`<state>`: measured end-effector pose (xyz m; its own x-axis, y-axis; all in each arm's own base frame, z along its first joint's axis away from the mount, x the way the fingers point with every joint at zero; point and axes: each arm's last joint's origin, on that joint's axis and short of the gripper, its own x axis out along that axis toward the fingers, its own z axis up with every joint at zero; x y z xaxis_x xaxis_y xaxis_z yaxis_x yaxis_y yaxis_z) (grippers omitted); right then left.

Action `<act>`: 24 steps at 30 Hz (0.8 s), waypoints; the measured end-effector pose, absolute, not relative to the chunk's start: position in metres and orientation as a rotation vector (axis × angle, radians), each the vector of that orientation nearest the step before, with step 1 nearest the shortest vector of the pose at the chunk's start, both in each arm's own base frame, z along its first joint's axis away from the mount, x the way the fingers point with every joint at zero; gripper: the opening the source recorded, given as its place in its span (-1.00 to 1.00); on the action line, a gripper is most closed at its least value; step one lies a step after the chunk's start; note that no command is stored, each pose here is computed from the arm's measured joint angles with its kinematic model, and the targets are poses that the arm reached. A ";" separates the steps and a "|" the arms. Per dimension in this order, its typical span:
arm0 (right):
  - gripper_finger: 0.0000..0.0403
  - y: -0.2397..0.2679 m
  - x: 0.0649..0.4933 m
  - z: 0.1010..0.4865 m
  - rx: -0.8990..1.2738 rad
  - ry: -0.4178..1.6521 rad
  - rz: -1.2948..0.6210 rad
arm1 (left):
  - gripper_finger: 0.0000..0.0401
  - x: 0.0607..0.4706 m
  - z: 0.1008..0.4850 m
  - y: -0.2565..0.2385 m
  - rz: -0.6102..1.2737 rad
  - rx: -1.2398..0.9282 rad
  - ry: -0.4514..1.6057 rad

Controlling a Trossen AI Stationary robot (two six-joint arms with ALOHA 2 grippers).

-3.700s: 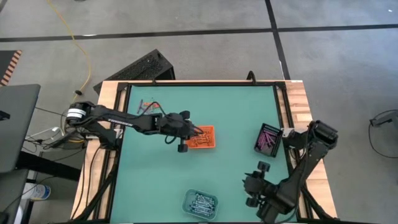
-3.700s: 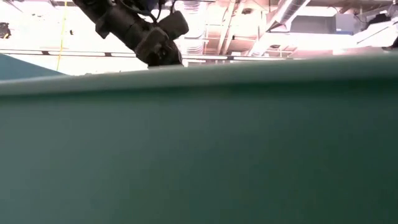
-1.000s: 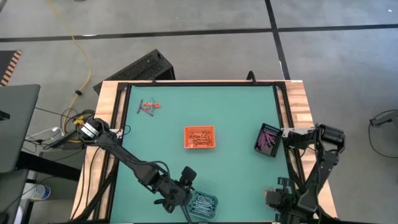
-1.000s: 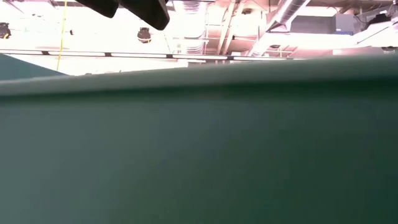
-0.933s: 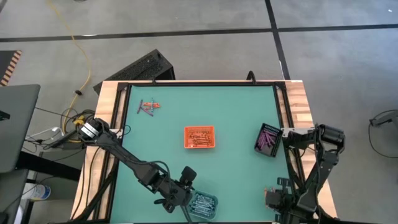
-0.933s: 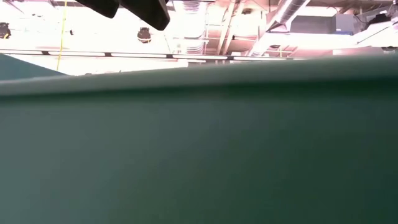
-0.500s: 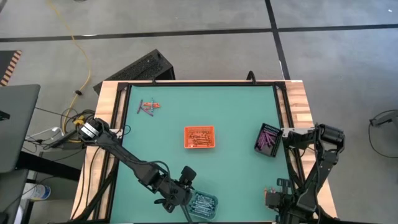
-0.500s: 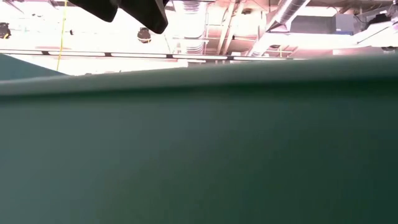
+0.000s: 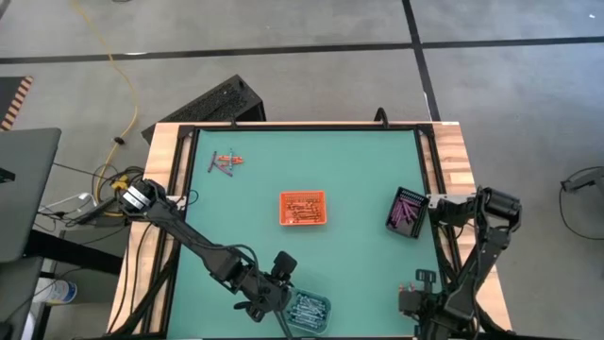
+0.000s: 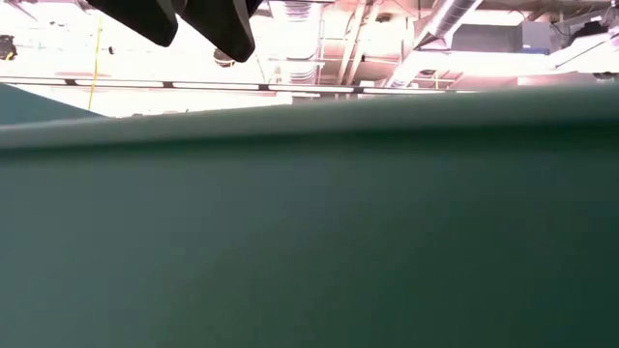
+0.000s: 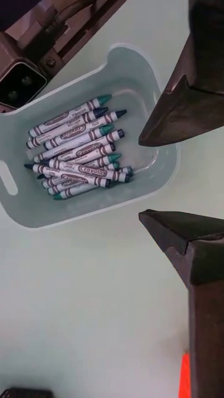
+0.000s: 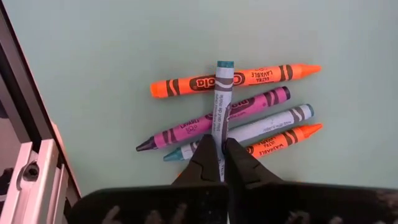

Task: Sort crayons
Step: Put the blue crayon into the blue bin

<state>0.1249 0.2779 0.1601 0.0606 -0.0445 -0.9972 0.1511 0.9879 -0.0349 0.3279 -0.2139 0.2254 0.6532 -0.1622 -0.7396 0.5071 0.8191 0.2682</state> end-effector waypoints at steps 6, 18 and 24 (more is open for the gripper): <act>-1.00 0.280 0.134 0.170 0.084 1.498 -0.136 | -0.16 0.327 0.225 -0.214 -0.394 0.481 0.779; -1.00 0.284 0.171 0.204 0.013 1.251 -0.094 | -0.16 0.311 0.219 -0.222 -0.382 0.475 0.881; -1.00 0.282 0.212 0.216 -0.037 1.018 -0.003 | -0.16 0.296 0.215 -0.233 -0.355 0.476 0.934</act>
<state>0.2122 0.2817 0.2161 0.5249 -0.0199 -0.8509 -0.0147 0.9994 -0.0325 0.2964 -0.2328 0.2155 0.5494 -0.0866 -0.8311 0.4874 0.8410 0.2347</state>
